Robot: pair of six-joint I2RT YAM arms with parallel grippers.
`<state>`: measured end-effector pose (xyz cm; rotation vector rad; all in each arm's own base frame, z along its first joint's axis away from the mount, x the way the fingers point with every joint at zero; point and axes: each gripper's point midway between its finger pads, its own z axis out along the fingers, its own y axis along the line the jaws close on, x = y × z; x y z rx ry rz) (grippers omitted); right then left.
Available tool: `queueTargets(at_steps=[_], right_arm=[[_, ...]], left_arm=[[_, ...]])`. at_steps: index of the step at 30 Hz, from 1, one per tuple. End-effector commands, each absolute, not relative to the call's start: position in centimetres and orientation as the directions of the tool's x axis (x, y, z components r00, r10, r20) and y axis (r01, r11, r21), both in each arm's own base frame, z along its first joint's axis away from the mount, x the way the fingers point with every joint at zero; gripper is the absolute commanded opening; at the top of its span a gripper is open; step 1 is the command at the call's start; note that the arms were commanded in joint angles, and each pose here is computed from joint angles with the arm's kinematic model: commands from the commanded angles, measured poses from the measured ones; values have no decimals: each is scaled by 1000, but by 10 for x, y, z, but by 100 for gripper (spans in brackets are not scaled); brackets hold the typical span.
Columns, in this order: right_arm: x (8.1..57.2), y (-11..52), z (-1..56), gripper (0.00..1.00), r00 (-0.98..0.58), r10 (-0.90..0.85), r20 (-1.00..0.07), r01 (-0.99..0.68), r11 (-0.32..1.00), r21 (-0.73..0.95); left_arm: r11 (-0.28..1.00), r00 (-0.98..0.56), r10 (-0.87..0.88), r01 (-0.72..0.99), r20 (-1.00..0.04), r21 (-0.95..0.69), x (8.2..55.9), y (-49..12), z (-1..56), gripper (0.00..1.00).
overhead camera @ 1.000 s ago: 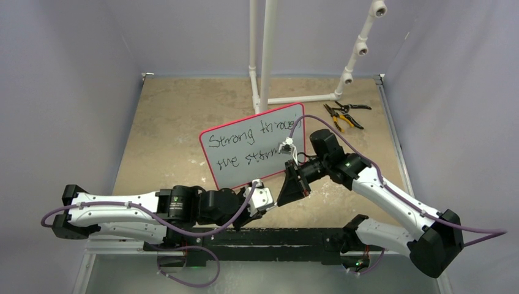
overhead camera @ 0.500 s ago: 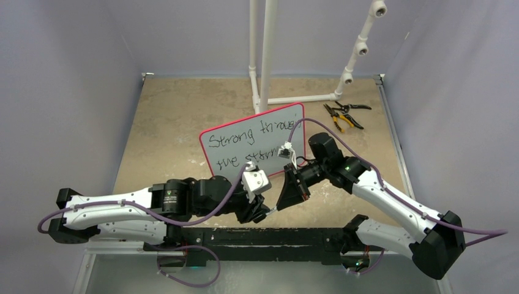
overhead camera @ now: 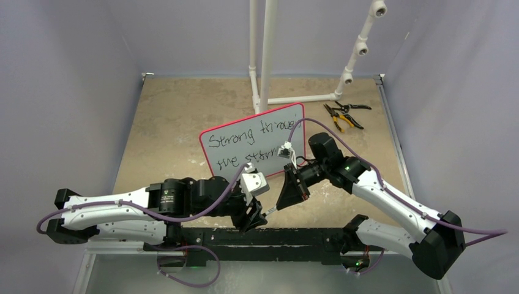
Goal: Write a sentence on the whiteboard
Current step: Close the whiteboard marker at the center of the board.
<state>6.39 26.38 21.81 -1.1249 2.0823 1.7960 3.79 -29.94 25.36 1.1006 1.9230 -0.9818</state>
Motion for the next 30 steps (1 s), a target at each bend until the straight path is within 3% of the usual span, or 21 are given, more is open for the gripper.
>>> queueTargets(at_steps=[1,14,21,24,28,30], right_arm=[[70,269,229,0,-681,-405,-610,-658,-27,752],[70,269,234,0,-673,-403,-620,-667,-31,744],[68,267,237,0,-673,-397,-624,-669,-34,742],[68,267,237,0,-673,-396,-625,-669,-35,742],[67,267,238,0,-675,-399,-621,-664,-41,747],[67,267,238,0,-675,-400,-619,-663,-38,748]], left_arm=[[319,-447,426,888,-786,-332,21,-300,235,53],[319,-478,535,878,-697,-357,16,-297,194,52],[333,-487,543,873,-684,-356,17,-296,186,44],[333,-487,539,873,-687,-357,18,-299,185,36],[325,-483,540,875,-690,-358,18,-303,184,13],[326,-480,536,877,-694,-354,19,-305,184,6]])
